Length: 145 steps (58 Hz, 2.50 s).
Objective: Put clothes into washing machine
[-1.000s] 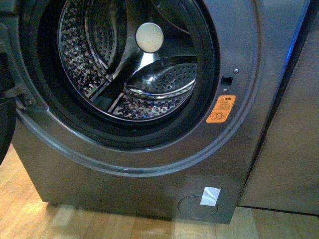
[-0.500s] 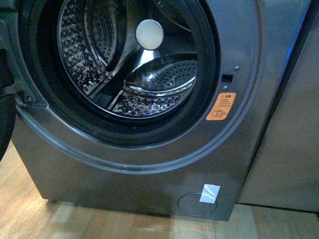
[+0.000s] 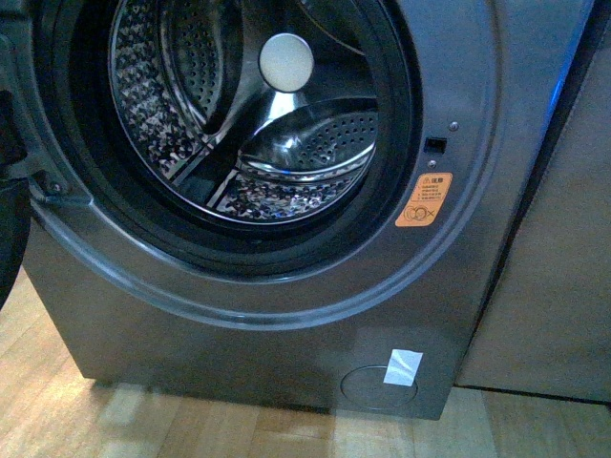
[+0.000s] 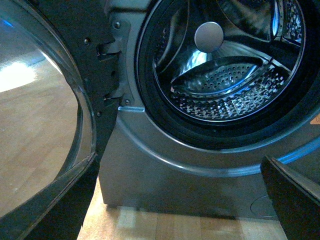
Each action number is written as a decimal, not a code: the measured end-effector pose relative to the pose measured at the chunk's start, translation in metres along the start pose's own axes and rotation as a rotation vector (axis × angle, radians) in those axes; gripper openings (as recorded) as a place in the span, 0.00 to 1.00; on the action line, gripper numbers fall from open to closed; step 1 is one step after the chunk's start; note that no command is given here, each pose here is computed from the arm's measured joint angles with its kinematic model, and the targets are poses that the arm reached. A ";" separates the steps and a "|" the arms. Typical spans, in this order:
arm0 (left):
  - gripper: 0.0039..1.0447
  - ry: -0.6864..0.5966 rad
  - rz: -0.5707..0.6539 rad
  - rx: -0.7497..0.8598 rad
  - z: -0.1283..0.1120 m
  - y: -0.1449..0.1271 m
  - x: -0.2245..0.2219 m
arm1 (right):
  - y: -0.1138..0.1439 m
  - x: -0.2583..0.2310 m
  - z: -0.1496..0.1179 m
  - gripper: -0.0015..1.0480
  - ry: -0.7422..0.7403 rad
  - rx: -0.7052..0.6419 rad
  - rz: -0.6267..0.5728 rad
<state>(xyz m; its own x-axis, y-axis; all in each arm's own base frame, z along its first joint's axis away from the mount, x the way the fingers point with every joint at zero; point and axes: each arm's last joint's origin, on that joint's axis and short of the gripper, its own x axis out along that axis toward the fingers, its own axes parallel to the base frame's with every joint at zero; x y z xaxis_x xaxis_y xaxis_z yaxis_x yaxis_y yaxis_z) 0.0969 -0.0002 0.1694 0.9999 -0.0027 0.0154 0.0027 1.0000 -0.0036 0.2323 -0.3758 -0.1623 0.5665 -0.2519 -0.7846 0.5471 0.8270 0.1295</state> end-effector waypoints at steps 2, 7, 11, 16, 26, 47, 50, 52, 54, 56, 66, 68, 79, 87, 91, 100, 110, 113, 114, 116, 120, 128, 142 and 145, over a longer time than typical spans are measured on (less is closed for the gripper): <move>0.94 0.000 0.000 0.000 0.000 0.000 0.000 | 0.000 -0.008 0.004 0.10 -0.020 0.002 0.007; 0.94 0.000 0.000 0.000 0.000 0.000 0.000 | -0.002 -0.036 0.024 0.05 -0.095 0.021 0.028; 0.94 0.000 0.000 0.000 0.000 0.000 0.000 | -0.006 -0.063 0.045 0.05 -0.171 0.032 0.041; 0.94 0.000 0.000 0.000 0.000 0.000 0.000 | -0.008 -0.094 0.065 0.05 -0.253 0.029 0.058; 0.94 0.000 0.000 0.000 0.000 0.000 0.000 | 0.000 -0.166 0.101 0.05 -0.423 0.009 0.131; 0.94 0.000 0.000 0.000 0.000 0.000 0.000 | 0.055 -0.357 0.202 0.05 -0.896 -0.165 0.310; 0.94 0.000 0.000 0.000 0.000 0.000 0.000 | 0.072 -0.397 0.219 0.05 -0.989 -0.213 0.339; 0.94 0.000 0.000 0.000 0.000 0.000 0.000 | 0.083 -0.420 0.228 0.05 -1.042 -0.240 0.357; 0.94 0.000 0.000 0.000 0.000 0.000 0.000 | 0.094 -0.441 0.236 0.05 -1.091 -0.265 0.376; 0.94 0.000 0.000 0.000 0.000 0.000 0.000 | 0.104 -0.456 0.242 0.05 -1.126 -0.290 0.395; 0.94 0.000 0.000 0.000 0.000 0.000 0.000 | 0.158 -0.529 0.268 0.05 -1.269 -0.356 0.519; 0.94 0.000 0.000 0.000 0.000 0.000 0.000 | 0.171 -0.544 0.273 0.05 -1.297 -0.368 0.545; 0.94 0.000 0.000 0.000 0.000 0.000 0.000 | 0.237 -0.609 0.287 0.05 -1.378 -0.415 0.684; 0.94 0.000 0.000 0.000 0.000 0.000 0.000 | 0.290 -0.637 0.289 0.05 -1.322 -0.423 0.831; 0.94 0.000 0.000 0.000 0.000 0.000 0.000 | 0.314 -0.642 0.289 0.05 -1.280 -0.417 0.882; 0.94 0.000 0.000 0.000 0.000 0.000 0.000 | 0.368 -0.647 0.285 0.05 -1.196 -0.434 0.960; 0.94 0.000 0.000 0.000 0.000 0.000 0.000 | 0.420 -0.648 0.281 0.05 -1.133 -0.472 1.008; 0.94 0.000 0.000 0.000 0.000 0.000 0.000 | 0.434 -0.649 0.281 0.05 -1.108 -0.481 1.025; 0.94 0.000 0.000 0.000 0.000 0.000 0.000 | 0.440 -0.649 0.280 0.05 -1.097 -0.482 1.032; 0.94 0.000 0.000 0.000 0.000 0.000 0.000 | 0.451 -0.650 0.279 0.05 -1.083 -0.490 1.042; 0.94 0.000 0.000 0.000 0.000 0.000 0.000 | 0.468 -0.652 0.276 0.05 -1.057 -0.504 1.063; 0.94 0.000 0.000 0.000 0.000 0.000 0.000 | 0.489 -0.654 0.267 0.05 -1.016 -0.544 1.129; 0.94 0.000 0.000 0.000 0.000 0.000 0.000 | 0.486 -0.648 0.264 0.05 -1.007 -0.605 1.204; 0.94 0.000 0.000 0.000 0.000 0.000 0.000 | 0.486 -0.646 0.265 0.05 -1.003 -0.603 1.199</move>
<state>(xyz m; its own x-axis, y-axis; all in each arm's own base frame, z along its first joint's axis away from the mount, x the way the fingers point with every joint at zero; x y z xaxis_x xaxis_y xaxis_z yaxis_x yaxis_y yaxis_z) 0.0969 -0.0002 0.1694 0.9999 -0.0023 0.0154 0.0023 1.0000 -0.0032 0.2955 0.0554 0.5677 0.7333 0.6193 0.2808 -0.6209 0.7781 -0.0947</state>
